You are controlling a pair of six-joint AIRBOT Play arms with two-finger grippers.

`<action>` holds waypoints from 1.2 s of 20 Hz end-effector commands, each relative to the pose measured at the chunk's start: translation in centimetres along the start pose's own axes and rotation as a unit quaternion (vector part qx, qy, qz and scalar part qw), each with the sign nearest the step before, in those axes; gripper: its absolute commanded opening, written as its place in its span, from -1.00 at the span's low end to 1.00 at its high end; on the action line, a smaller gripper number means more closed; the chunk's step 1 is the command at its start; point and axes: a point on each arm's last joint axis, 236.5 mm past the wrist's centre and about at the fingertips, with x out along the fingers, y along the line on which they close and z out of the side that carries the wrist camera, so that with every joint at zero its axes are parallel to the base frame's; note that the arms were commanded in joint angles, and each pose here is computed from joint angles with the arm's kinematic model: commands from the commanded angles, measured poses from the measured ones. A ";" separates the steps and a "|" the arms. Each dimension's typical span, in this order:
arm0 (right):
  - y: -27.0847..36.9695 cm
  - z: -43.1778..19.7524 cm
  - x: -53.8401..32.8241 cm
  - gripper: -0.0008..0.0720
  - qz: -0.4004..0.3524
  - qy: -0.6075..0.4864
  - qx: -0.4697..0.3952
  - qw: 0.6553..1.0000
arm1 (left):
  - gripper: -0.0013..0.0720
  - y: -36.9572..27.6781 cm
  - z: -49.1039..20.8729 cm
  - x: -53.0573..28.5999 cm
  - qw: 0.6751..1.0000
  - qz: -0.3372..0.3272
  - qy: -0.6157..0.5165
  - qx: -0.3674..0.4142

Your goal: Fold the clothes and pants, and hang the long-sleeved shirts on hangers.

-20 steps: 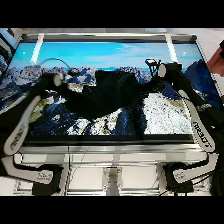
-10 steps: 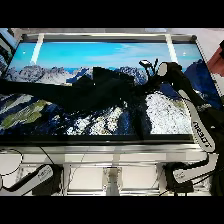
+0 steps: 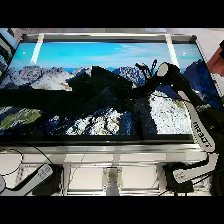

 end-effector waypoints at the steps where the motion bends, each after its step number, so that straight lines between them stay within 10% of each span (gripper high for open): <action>1: -0.7 -3.0 2.5 0.23 0.003 0.037 -0.010 0.999 | -0.90 0.1 -0.9 1.0 1.000 -0.001 0.018 -0.002; 24: 3.1 -1.8 8.3 0.04 0.049 -0.001 -0.125 0.991 | -0.90 -1.0 -4.9 3.8 0.994 -0.026 0.102 0.020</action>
